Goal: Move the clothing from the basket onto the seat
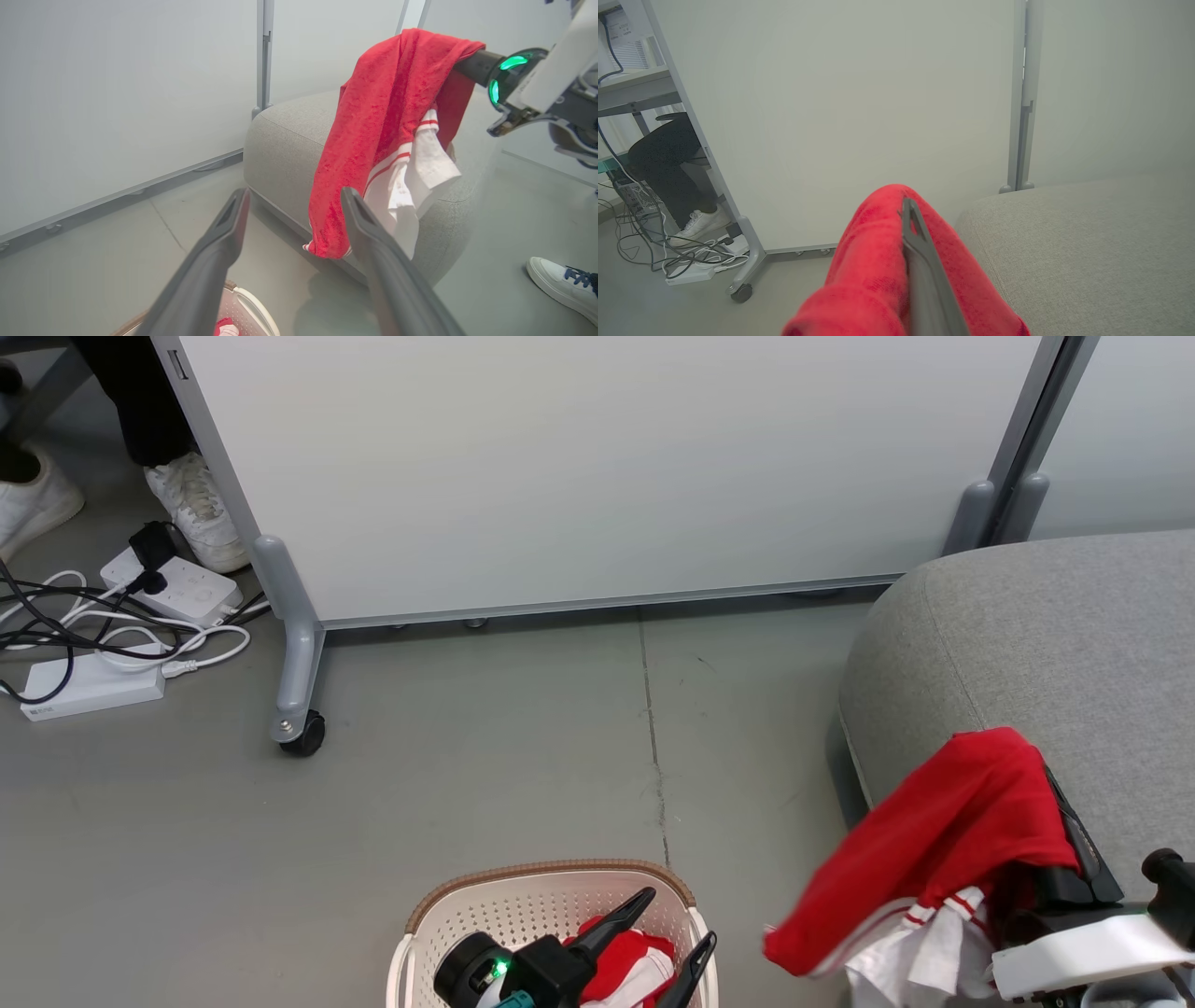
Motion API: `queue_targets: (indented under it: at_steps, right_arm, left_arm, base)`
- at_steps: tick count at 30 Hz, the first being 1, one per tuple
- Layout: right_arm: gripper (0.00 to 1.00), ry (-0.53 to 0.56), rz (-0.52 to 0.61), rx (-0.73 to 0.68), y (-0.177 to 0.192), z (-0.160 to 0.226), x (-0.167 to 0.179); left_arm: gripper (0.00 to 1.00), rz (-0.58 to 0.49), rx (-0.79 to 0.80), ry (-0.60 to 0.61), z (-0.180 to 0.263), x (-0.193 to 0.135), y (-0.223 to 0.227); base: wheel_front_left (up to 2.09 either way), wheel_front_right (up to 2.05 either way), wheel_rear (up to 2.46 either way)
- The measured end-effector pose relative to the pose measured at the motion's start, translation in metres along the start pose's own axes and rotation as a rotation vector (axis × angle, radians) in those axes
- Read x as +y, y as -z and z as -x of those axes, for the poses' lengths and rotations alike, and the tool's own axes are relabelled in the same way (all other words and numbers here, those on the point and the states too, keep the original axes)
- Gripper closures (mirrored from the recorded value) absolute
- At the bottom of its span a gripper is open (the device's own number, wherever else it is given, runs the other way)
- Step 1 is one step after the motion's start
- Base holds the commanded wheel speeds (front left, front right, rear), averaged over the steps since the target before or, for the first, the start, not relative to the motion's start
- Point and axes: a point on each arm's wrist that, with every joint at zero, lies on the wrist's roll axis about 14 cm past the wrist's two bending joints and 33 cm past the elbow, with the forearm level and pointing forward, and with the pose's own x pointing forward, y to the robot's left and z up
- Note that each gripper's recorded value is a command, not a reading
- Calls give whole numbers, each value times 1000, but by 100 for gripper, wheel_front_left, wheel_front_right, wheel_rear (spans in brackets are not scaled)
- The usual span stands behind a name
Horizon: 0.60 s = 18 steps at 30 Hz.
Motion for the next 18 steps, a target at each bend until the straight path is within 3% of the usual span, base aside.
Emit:
queue_targets:
  at_steps: [18]
  right_arm:
    - [100,8,-17,3,2,2,0]
  left_arm:
    - [0,20,-4,-8,0,2,-1]
  base:
    - [0,0,0]
